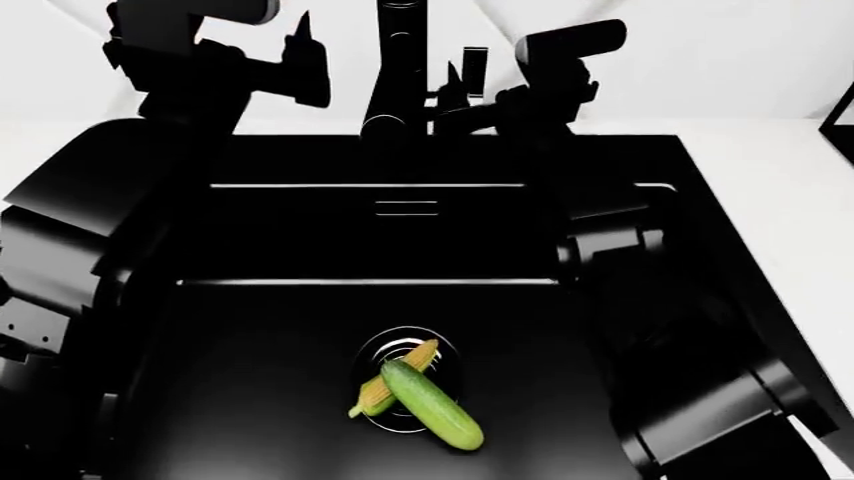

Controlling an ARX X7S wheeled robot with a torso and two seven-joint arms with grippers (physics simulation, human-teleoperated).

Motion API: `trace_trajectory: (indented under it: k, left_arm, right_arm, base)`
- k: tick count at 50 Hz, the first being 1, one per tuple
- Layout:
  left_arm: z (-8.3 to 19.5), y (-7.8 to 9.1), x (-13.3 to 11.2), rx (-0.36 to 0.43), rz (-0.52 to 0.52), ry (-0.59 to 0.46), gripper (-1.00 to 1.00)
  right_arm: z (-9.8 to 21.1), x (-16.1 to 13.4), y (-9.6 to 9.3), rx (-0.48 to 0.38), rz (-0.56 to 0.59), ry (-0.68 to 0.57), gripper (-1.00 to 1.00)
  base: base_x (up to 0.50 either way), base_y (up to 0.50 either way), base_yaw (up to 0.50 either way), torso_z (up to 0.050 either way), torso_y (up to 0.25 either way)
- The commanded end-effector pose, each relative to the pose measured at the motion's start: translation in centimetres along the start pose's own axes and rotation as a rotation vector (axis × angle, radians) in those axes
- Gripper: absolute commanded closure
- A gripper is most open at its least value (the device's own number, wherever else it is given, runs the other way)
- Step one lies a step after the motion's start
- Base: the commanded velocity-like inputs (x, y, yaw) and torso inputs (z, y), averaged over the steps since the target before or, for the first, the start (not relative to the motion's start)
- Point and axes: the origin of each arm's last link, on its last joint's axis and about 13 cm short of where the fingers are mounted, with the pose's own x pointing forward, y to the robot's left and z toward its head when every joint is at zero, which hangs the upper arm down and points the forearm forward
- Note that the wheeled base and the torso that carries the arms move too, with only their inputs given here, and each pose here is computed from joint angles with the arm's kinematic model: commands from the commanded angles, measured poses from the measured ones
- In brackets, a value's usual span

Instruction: Pick up the fruits and vegetables and place them in the sink. Turn on the sink faucet to wash them. Then turn the sink off and put them in the tray.

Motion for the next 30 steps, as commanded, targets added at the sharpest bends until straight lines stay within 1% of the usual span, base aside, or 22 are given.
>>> trace_trajectory:
  k: [1,8,15,18,20,25,27,30]
  left_arm:
    - [0.45,0.41,-0.32,0.0,0.015,-0.009,-1.0]
    - [0.68,0.33,-0.39,0.003,0.01,-0.018,-1.0]
    - [0.67,0.25,-0.39,0.031,-0.008,-0.031,-1.0]
    - [0.66,0.25,-0.43,0.018,-0.009,-0.027,-1.0]
    - [0.69,0.31,-0.42,0.005,-0.003,-0.022,-1.0]
    - [0.79,0.47,-0.62,0.0,0.003,-0.021,-1.0]
    - [0.82,0.51,-0.7,0.0,0.005,-0.022,-1.0]
    - [0.96,0.57,-0.79,-0.001,0.007,-0.024,-1.0]
  right_arm:
    - [0.74,0.26,-0.11,-0.014,-0.009,-0.034,-1.0]
    - [0.37,0.15,0.12,-0.027,0.0,-0.044,-1.0]
    - [0.23,0.11,0.26,-0.028,0.012,-0.045,-1.0]
    - [0.29,0.13,0.26,-0.026,0.01,-0.05,-1.0]
    - [0.49,0.2,0.22,-0.021,0.003,-0.062,-1.0]
    - [1.08,0.39,0.2,-0.012,-0.013,-0.109,-1.0]
    - [1.11,0.39,0.2,0.005,-0.04,-0.117,-1.0]
    - [0.93,0.29,0.11,0.026,-0.122,-0.126,-1.0]
  base:
    - [0.0,0.0,0.0,0.0,0.0]
    - [0.0,0.0,0.0,0.0,0.0]
    - [0.0,0.0,0.0,0.0,-0.235]
    - [0.0,0.0,0.0,0.002,-0.221]
    - [0.0,0.0,0.0,0.0,0.0]
    - [0.0,0.0,0.0,0.0,0.0]
    - [0.0,0.0,0.0,0.0,0.0]
    - [0.0,0.0,0.0,0.0,0.0]
